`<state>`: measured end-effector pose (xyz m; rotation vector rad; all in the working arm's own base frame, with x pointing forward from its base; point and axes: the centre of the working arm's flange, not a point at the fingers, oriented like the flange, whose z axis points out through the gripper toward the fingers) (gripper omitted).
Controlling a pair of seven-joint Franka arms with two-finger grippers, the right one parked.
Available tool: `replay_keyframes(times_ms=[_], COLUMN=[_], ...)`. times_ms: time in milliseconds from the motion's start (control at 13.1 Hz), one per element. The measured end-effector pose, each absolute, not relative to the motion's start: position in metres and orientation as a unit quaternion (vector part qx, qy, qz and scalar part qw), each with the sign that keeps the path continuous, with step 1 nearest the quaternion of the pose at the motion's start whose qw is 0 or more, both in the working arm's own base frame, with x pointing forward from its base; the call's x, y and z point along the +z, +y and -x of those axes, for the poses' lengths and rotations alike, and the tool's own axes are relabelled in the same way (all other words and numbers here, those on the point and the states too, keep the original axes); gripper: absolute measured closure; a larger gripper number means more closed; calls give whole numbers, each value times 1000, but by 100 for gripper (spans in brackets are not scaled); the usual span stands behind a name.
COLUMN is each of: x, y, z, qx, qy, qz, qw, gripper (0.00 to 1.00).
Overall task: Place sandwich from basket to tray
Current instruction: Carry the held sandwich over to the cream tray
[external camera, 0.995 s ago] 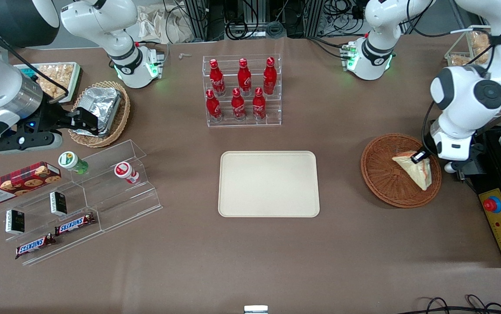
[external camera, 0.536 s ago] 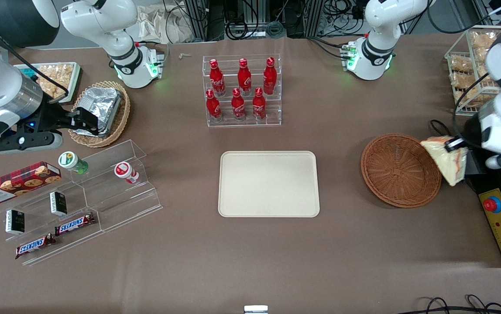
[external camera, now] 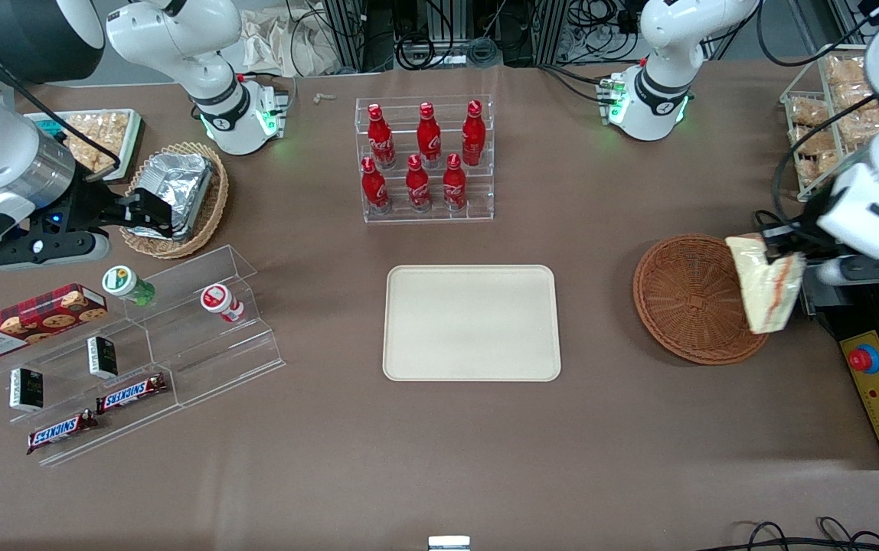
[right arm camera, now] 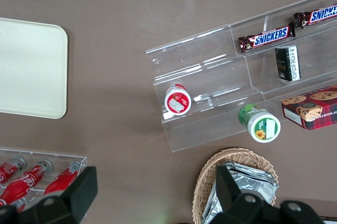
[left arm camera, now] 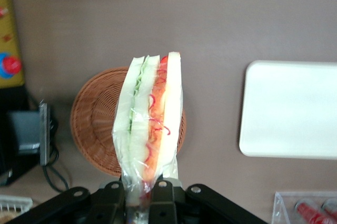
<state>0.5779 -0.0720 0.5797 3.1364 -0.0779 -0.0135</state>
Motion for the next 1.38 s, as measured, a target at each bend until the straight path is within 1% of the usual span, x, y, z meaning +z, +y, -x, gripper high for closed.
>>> replay_keyframes(times_ms=[77, 230, 459, 612, 765, 918, 1071, 1224, 1378], x=[572, 552, 515, 487, 452, 418, 398, 383, 368], y=[-85, -112, -155, -182, -199, -213, -240, -279, -308], z=[-580, -584, -599, -601, -598, -587, -572, -554, -543], qx=[-10, -24, -27, -36, -28, -24, -16, 2, 13], qy=[-60, -89, -70, -67, -64, -45, -26, -3, 1], qz=[-998, -996, -997, -997, -997, -998, -999, -1000, -999], qw=[-2, 3, 23, 30, 37, 41, 12, -29, -38], gripper=[84, 84, 84, 84, 84, 84, 84, 84, 84])
